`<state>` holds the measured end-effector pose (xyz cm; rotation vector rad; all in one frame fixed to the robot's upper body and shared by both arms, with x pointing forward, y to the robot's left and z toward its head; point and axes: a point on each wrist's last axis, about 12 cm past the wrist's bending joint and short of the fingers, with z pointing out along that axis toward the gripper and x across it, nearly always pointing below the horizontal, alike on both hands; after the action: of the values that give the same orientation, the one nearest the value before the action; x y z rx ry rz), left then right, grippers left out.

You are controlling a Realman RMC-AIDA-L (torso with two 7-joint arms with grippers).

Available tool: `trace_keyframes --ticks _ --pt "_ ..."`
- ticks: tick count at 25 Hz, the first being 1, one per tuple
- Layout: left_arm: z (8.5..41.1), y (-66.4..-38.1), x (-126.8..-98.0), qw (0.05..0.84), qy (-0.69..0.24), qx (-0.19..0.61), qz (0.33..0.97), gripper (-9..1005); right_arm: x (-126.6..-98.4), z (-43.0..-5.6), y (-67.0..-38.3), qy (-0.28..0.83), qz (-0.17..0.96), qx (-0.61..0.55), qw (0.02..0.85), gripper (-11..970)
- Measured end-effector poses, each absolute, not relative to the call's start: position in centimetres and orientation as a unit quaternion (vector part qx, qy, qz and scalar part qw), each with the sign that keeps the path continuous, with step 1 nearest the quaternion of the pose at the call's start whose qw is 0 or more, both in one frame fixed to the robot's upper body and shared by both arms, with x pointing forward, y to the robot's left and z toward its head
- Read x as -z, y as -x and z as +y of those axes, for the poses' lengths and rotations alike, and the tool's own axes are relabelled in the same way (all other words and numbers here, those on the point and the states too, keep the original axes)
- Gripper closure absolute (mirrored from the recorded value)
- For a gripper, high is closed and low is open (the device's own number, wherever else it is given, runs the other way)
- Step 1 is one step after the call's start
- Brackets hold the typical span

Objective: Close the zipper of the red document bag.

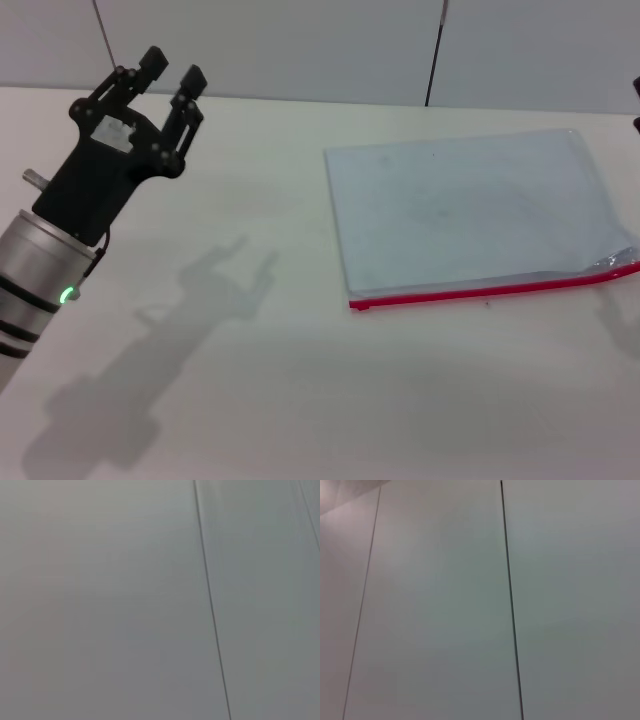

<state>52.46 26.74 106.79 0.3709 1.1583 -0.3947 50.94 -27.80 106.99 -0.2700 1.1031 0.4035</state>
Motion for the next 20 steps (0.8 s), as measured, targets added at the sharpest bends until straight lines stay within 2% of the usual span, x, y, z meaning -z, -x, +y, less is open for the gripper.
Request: trace_keyframes --ticks 20 --pt "26.51 -51.98 -106.84 0.811 -0.173 0.181 0.529 555 -107.06 -27.71 -50.94 0.128 0.516 -0.192 0.825 245"
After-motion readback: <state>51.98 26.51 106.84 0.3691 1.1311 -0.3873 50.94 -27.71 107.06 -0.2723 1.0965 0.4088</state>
